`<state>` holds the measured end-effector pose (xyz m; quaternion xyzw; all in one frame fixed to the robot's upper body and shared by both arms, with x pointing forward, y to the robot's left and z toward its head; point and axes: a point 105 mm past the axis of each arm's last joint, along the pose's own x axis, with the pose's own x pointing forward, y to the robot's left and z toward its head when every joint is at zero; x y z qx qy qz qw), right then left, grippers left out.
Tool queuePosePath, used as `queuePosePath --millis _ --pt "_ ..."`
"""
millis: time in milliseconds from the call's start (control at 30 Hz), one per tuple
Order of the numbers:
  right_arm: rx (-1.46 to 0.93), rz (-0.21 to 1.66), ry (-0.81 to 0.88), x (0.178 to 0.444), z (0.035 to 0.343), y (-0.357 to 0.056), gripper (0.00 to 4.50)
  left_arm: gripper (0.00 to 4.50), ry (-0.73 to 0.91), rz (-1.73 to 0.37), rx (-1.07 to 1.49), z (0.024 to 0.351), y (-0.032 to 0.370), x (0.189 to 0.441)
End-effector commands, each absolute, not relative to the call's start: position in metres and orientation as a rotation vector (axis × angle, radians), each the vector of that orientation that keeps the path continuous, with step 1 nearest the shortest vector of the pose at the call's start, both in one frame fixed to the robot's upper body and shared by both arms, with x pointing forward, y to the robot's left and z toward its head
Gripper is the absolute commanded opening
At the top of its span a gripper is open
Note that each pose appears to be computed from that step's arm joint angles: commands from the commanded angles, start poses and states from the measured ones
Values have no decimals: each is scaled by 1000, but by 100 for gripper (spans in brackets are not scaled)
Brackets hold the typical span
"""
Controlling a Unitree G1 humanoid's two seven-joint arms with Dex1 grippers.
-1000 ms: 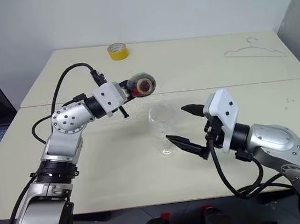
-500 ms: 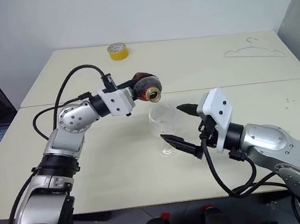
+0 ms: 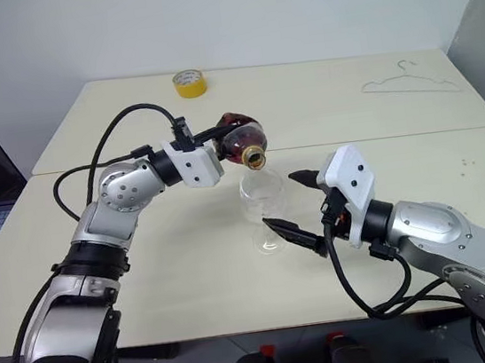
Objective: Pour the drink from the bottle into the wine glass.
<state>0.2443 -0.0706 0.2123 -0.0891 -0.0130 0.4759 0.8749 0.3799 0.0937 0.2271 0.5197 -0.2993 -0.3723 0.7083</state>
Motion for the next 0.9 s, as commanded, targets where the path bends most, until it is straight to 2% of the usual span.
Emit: queuePosePath --millis 33,333,900 --pt "-199 996 -69 241 220 -70 450 53 -764 -794 1180 248 90 376" --pt "-204 994 -61 241 220 -70 450 51 -796 -787 1243 245 90 376" --pt "-202 1003 -64 241 221 -70 450 51 -869 -694 1260 259 98 378"
